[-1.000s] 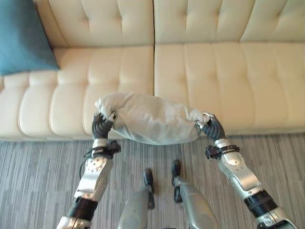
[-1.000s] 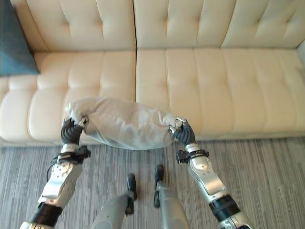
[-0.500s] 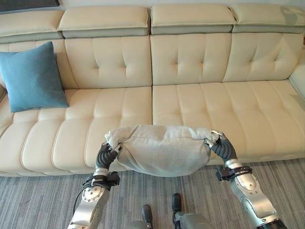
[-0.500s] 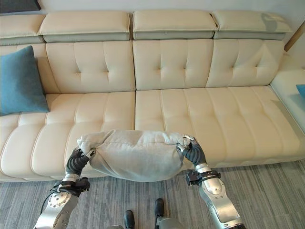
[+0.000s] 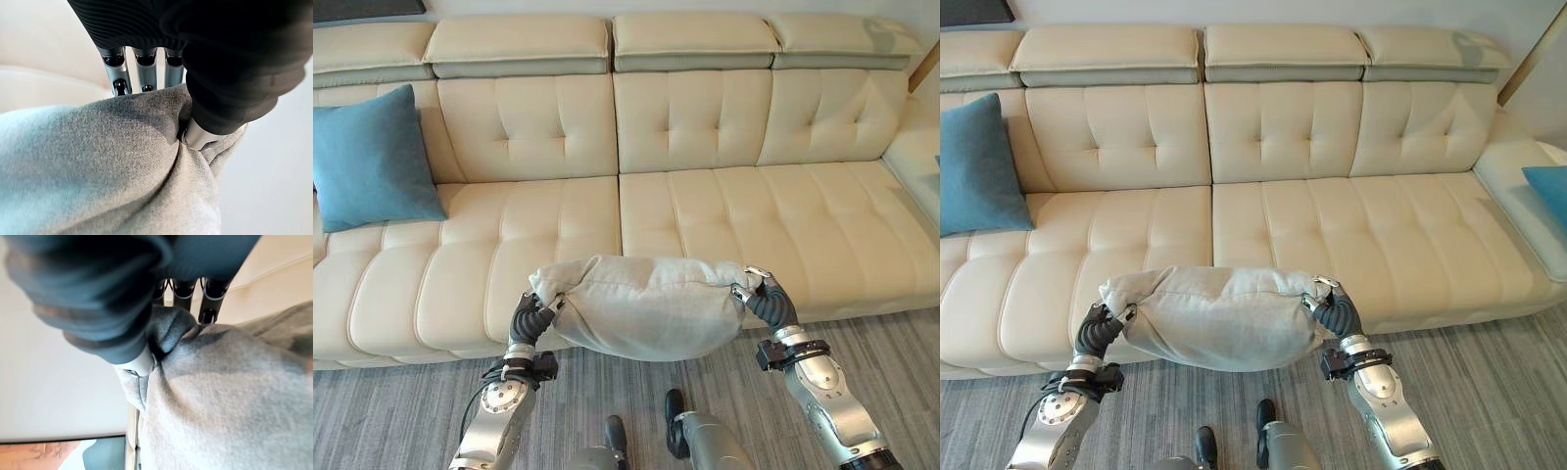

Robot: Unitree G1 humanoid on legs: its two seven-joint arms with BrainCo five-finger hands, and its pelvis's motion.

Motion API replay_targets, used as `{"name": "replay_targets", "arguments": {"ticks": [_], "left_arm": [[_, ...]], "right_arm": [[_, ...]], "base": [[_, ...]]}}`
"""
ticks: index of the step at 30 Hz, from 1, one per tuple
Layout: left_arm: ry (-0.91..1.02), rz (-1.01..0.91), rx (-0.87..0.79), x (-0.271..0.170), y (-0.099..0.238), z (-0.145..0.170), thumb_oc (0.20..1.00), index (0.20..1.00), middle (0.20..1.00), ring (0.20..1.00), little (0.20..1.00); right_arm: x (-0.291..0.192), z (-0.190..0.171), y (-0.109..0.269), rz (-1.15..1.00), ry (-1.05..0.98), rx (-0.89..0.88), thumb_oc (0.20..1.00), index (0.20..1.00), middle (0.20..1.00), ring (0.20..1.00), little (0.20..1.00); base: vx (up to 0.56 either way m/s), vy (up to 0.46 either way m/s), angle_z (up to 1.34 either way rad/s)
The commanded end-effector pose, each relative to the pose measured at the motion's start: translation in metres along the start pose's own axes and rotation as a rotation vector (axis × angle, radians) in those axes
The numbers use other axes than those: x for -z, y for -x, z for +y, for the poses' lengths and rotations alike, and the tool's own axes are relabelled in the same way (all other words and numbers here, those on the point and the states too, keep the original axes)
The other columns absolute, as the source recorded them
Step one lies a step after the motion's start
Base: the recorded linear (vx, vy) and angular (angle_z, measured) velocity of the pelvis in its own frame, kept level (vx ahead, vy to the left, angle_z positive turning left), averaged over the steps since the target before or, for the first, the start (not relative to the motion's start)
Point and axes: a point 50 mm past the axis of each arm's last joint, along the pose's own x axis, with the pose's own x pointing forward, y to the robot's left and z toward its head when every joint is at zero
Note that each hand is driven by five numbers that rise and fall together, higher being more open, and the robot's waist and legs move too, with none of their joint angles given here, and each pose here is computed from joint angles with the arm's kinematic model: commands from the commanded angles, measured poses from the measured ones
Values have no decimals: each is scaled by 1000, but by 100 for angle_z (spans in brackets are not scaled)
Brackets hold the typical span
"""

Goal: Pick up all the scattered cushions and arrange them neatly on the sofa.

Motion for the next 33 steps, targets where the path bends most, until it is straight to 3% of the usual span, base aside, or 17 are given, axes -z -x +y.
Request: {"name": "replay_targets", "arguments": {"ticks": [1, 16, 33], "left_arm": [[-5, -237, 64, -45, -10, -9, 200, 200, 200, 200, 200], [65, -140, 148, -23, -2, -26, 200, 200, 200, 200, 200], [-34, -211, 183, -38, -8, -27, 200, 200, 200, 200, 200]], "right_arm": [[-60, 11, -20, -324, -63, -62, 200, 200, 200, 200, 200], [-29, -29, 7, -165, 8, 78, 200, 200, 200, 200, 200], [-52, -7, -15, -278, 17, 6, 200, 200, 200, 200, 200]], "base": [[327, -43, 7], [305, -161, 48], [106, -3, -18]]}}
